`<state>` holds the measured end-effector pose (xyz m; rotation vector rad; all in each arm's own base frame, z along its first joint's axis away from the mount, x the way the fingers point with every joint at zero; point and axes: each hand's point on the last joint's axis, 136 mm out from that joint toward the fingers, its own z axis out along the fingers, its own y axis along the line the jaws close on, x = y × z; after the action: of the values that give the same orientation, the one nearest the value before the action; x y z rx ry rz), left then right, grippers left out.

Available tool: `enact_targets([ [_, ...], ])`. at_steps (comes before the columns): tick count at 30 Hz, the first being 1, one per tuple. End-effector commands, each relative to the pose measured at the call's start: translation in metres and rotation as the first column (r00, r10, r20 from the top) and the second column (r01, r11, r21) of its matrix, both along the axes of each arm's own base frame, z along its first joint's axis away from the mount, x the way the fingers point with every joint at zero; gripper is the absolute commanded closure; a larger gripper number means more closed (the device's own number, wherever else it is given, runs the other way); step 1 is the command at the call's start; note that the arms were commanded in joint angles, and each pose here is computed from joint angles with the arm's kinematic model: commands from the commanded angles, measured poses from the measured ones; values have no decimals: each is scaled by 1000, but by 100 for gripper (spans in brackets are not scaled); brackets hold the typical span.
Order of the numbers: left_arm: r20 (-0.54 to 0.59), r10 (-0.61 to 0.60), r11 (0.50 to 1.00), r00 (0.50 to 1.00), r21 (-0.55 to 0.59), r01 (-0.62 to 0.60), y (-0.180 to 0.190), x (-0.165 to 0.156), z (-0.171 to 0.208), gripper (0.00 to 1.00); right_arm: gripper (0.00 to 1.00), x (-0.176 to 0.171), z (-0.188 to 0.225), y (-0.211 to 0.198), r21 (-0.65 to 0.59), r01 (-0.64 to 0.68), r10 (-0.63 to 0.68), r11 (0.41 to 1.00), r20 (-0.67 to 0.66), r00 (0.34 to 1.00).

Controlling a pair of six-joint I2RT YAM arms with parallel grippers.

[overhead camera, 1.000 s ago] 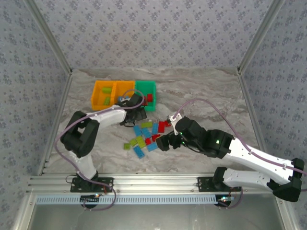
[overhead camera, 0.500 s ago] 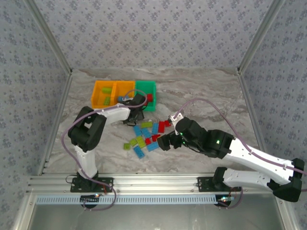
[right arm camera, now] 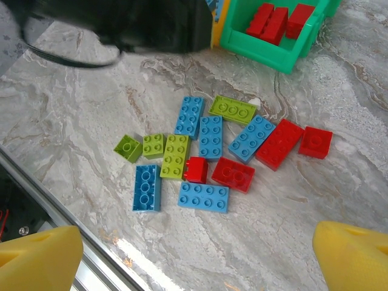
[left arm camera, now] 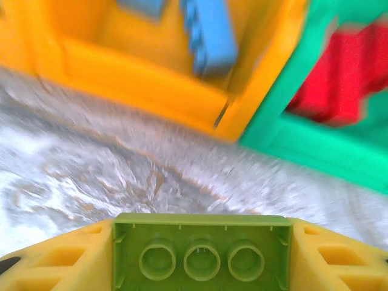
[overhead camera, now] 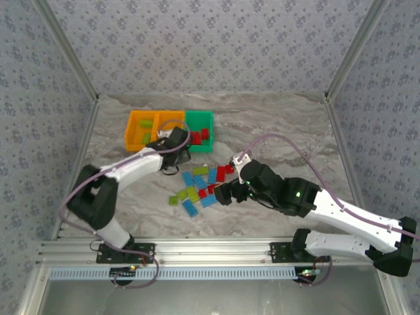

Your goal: Sort the legos into containers by color

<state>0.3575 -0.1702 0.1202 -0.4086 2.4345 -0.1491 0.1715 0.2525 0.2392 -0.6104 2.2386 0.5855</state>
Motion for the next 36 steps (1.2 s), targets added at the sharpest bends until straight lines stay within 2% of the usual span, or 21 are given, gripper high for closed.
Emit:
enact_targets([
  [1, 170, 105, 991, 980, 61, -117, 44, 16, 54, 46, 0, 2, 7, 4, 25, 11, -11, 1000, 5, 1000],
  [4, 217, 202, 974, 955, 56, -219, 86, 44, 70, 46, 0, 2, 5, 4, 23, 14, -14, 1000, 0, 1000],
  [8, 191, 274, 956, 943, 50, -288, 124, 85, 70, 46, 0, 1, 2, 1, 17, 24, -24, 1000, -9, 1000],
  [11, 163, 290, 954, 943, 28, -298, 135, 110, 64, 44, 0, 1, 0, -3, 12, 36, -36, 999, -14, 999],
  [15, 122, 283, 958, 951, 0, -285, 137, 133, 55, 35, 0, -1, -1, -7, 10, 47, -47, 999, -19, 999],
  [21, 98, 291, 957, 952, -10, -291, 138, 134, 63, 20, 0, -1, 2, -14, 13, 62, -62, 998, -10, 998],
  [25, 150, 288, 957, 946, -75, -279, 136, 114, 95, 18, 0, 1, 1, -15, 7, 72, -72, 997, 1, 997],
  [29, 217, 194, 975, 957, -154, -163, 109, 64, 138, 19, 0, 11, -9, -18, -27, 123, -123, 992, 7, 992],
  [31, 291, 89, 987, 953, -151, -46, 82, 31, 161, 19, 0, 21, -19, -21, -57, 165, -166, 985, -7, 986],
  [33, 379, -58, 988, 924, -111, 108, 53, -6, 184, 20, 0, 29, -33, -20, -82, 188, -192, 979, -46, 980],
  [36, 453, -340, 926, 824, 9, 377, 12, -65, 201, 20, 0, 41, -58, -13, -111, 196, -210, 974, -136, 968],
])
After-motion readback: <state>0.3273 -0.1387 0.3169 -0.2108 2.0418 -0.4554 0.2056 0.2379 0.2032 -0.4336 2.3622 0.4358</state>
